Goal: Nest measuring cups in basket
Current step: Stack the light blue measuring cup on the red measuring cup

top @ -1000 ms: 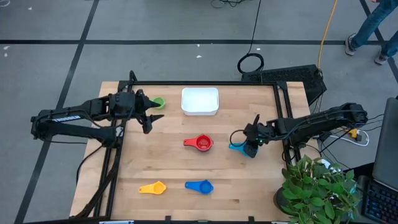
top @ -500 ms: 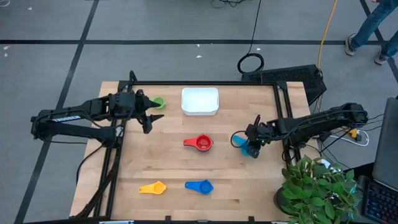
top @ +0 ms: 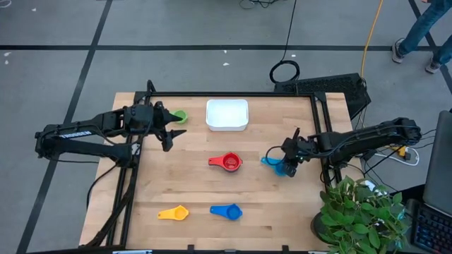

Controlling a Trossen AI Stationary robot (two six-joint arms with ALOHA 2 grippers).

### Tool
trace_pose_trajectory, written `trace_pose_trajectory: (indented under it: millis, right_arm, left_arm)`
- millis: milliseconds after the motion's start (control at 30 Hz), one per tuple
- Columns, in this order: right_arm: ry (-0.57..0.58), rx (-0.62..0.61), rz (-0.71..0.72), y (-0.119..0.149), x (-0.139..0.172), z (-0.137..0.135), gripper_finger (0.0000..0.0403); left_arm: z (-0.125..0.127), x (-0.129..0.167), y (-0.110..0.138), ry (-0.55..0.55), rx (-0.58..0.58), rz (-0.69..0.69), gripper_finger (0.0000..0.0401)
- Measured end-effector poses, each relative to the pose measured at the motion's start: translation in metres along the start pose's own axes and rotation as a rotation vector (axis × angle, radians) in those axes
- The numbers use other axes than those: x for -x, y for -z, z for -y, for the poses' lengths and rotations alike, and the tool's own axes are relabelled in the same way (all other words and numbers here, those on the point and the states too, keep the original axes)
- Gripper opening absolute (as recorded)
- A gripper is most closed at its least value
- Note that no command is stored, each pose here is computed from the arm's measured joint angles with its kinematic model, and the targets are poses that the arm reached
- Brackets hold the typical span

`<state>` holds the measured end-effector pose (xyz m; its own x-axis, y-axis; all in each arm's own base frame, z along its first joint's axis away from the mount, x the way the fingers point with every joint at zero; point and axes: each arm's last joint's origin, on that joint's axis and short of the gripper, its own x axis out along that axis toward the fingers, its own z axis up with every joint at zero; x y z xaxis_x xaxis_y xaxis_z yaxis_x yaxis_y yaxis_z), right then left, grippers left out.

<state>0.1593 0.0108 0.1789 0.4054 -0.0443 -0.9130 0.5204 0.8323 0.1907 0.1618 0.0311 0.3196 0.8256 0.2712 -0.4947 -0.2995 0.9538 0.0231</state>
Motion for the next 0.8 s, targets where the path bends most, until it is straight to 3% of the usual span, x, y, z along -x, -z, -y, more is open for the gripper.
trace_pose_trajectory:
  millis: [200, 500, 700, 800]
  right_arm:
    - [0.054, -0.059, -0.069, 0.007, 0.001, 0.005, 0.0132]
    - [0.040, -0.106, -0.106, 0.010, -0.005, 0.006, 0.0127]
    - [-0.002, -0.133, -0.139, 0.018, -0.023, 0.008, 0.0109]
    - [0.010, -0.121, -0.133, 0.018, -0.023, 0.009, 0.0078]
  left_arm:
    - [0.000, 0.000, 0.000, -0.001, 0.000, 0.000, 0.0241]
    - [0.000, 0.000, 0.000, -0.001, 0.002, 0.000, 0.0241]
    - [0.000, 0.000, 0.000, 0.000, 0.005, -0.001, 0.0241]
    - [0.000, 0.000, 0.000, -0.001, 0.006, -0.001, 0.0241]
